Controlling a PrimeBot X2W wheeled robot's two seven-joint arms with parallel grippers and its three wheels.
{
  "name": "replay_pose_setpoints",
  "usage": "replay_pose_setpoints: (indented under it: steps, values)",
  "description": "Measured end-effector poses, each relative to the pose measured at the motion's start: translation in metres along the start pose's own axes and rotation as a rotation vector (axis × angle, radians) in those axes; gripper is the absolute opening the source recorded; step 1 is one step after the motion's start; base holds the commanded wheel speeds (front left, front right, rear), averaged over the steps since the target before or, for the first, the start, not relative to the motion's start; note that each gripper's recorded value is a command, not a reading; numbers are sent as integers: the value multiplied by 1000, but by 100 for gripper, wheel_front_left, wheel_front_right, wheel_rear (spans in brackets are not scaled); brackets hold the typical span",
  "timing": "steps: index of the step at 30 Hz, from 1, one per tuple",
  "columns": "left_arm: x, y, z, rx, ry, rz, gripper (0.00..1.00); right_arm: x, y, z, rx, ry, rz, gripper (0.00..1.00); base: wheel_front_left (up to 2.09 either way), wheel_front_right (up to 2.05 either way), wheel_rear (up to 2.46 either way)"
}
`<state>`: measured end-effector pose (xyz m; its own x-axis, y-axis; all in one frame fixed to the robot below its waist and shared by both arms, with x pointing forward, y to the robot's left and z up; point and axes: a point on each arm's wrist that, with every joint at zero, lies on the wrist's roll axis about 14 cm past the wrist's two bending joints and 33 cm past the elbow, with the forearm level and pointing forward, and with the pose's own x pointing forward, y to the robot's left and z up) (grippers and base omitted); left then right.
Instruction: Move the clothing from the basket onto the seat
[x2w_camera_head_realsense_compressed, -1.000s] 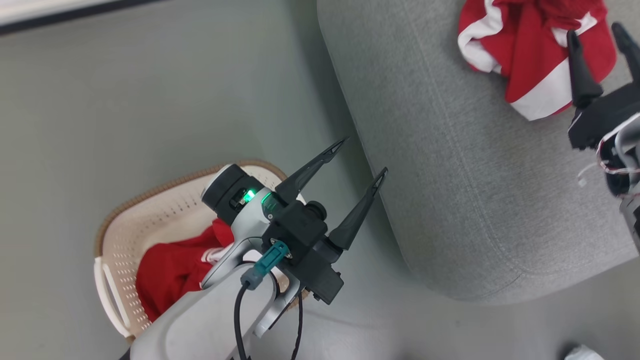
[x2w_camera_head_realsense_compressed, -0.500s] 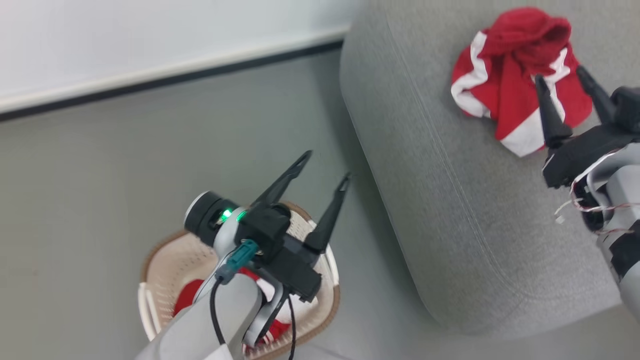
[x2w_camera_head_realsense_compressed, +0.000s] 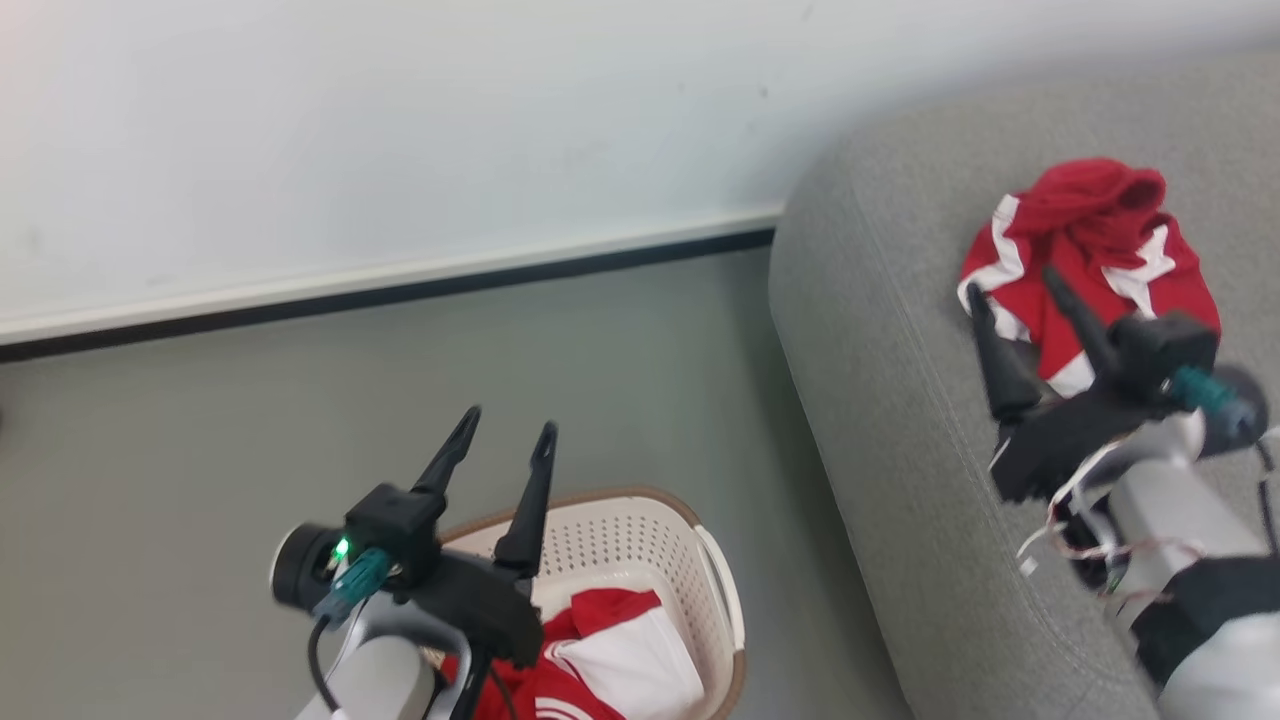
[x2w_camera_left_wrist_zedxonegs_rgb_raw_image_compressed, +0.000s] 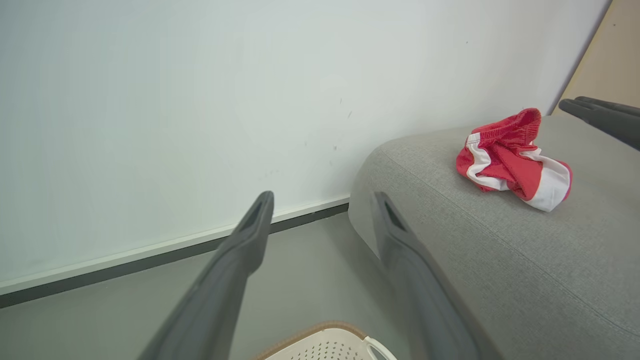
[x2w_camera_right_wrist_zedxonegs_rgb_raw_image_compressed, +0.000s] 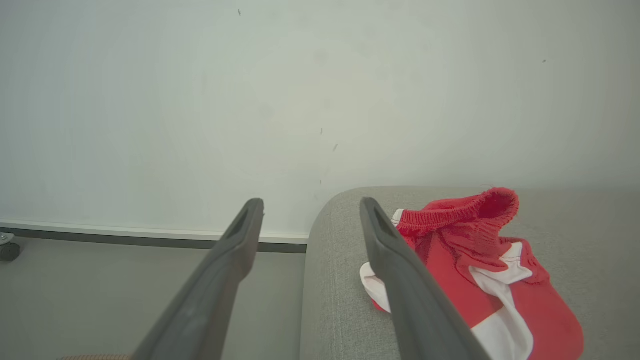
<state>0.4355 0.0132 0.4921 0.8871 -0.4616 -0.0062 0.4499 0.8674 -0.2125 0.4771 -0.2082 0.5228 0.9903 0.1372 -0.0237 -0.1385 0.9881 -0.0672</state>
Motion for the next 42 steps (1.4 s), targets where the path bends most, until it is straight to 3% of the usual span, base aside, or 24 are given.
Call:
replay_pose_setpoints:
  steps: [12, 28, 42]
  values:
    - [-72, 57, 16, -2, -46, 224, 100, -36, 68, 15, 99, -92, 61, 100, 0, 0, 0]
    - [-131, 75, 16, 31, -72, 338, 100, -95, 69, -2, 188, -96, -14, 100, 0, 0, 0]
    - [-151, 85, 15, 36, -88, 416, 100, -113, 74, 0, 207, -115, -18, 100, 0, 0, 0]
